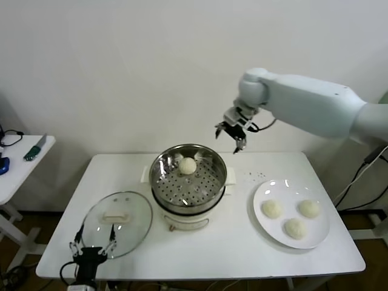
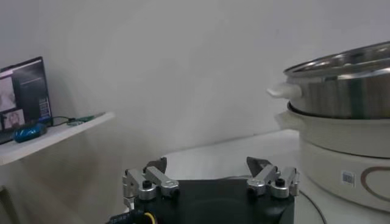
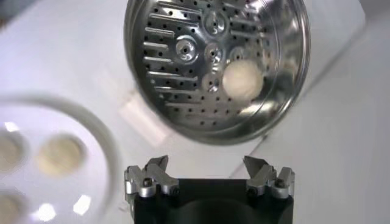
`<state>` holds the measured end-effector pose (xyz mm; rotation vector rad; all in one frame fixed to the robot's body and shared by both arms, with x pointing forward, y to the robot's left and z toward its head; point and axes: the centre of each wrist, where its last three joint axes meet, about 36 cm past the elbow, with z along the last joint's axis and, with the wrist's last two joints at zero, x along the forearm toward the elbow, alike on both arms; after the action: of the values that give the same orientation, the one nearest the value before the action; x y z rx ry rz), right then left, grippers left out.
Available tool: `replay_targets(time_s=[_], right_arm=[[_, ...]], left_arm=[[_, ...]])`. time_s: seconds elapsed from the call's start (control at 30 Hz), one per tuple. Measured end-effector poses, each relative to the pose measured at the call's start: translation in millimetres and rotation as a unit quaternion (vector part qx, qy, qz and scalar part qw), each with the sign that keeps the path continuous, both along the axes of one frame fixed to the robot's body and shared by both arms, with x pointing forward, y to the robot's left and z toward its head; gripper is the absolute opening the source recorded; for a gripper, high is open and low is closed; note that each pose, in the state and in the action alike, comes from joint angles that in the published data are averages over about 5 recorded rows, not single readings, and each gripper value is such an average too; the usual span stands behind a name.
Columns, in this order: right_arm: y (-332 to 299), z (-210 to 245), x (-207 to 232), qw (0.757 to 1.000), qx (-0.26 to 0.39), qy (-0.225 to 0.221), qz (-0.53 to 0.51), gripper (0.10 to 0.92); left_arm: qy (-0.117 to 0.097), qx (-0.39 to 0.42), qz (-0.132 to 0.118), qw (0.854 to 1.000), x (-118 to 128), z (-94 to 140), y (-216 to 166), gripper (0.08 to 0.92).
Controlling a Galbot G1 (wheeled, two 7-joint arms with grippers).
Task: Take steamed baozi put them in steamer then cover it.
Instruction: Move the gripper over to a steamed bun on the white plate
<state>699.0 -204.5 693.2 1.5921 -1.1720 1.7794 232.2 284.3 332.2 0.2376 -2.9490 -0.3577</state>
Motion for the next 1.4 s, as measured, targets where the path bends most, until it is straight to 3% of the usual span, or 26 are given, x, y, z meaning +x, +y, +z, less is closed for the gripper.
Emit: replay_targets(time_s=[0.23, 0.5, 0.9, 1.4], right_arm=[[-76, -48, -19, 0.989, 0.020, 0.054, -0.138, 0.823], [-122, -120, -34, 0.972, 0.007, 0.095, -0.214, 0.823], [-140, -206, -45, 0.959, -0.008, 0.122, -0.257, 0.823], [-146, -249, -46, 0.952, -0.018, 0.133, -0.276, 0.820]], left_arm=[[0.000, 0.002, 0.001, 1.000, -1, 3, 2, 0.823], [0.003, 0.006, 0.002, 1.000, -4, 6, 4, 0.823], [0.013, 0.008, 0.005, 1.000, -11, 2, 3, 0.823], [0.017, 0.006, 0.009, 1.000, -14, 0, 1, 0.823]])
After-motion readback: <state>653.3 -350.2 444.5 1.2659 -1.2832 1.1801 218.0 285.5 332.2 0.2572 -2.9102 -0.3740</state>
